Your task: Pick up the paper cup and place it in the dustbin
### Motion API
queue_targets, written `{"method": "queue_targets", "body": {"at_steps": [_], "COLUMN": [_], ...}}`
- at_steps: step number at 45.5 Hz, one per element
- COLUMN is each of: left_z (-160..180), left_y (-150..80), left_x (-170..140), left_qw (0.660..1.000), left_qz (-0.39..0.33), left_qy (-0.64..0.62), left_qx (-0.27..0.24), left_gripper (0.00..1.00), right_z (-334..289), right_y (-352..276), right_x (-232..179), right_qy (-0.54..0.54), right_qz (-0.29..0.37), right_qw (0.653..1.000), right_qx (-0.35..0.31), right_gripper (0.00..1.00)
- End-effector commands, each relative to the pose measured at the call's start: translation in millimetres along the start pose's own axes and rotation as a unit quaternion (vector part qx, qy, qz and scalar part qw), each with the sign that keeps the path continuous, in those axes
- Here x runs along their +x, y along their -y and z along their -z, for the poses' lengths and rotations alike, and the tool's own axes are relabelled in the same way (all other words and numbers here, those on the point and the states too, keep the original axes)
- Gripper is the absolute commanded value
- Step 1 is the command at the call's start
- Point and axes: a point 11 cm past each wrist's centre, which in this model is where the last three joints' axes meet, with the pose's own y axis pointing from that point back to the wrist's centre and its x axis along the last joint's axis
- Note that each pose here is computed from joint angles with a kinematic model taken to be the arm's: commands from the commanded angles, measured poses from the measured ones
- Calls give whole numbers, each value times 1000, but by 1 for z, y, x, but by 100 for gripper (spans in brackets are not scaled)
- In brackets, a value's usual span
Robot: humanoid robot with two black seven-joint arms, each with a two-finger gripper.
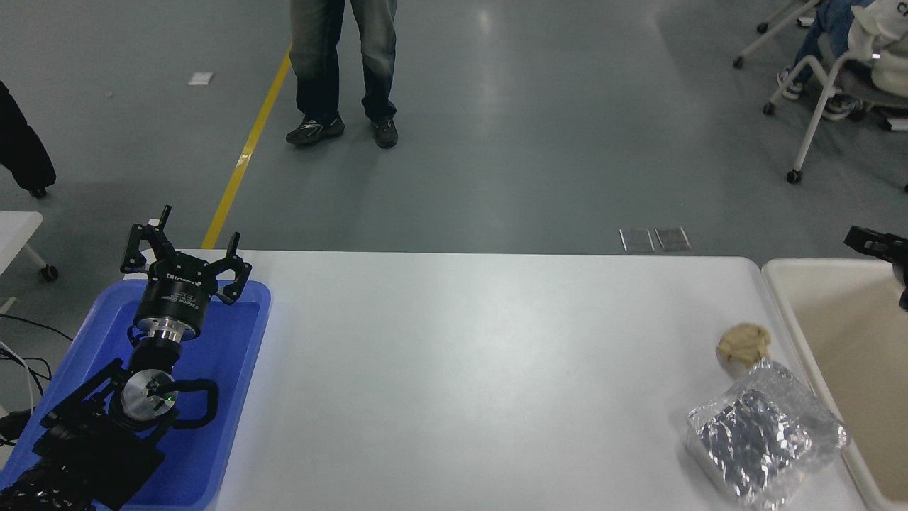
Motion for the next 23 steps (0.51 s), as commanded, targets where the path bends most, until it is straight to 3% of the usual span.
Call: {"method": "queue_targets", "body": {"at_steps": [1, 9, 17, 23], "left_z": [0, 0, 0, 0], "left_y": [0, 0, 0, 0], "left_x": [0, 0, 0, 0], "left_qw": [1000, 1000, 1000, 1000], "left_qz": [0, 0, 0, 0], "left_qy": [0, 0, 0, 0], "left_qx": [0, 1, 1, 1], "left_gripper": [100, 100, 100, 100], "right_z": [54, 85, 108, 113], "right_y": [-50, -79, -115, -137], "right_x": [46, 55, 32, 26], "right_qy": [-12, -21, -53, -76], "right_qz": [70, 102, 209, 252], "right_qw": [995, 988, 965, 951], "right_qx": [69, 113, 151, 160], "right_gripper": [100, 100, 100, 100]}}
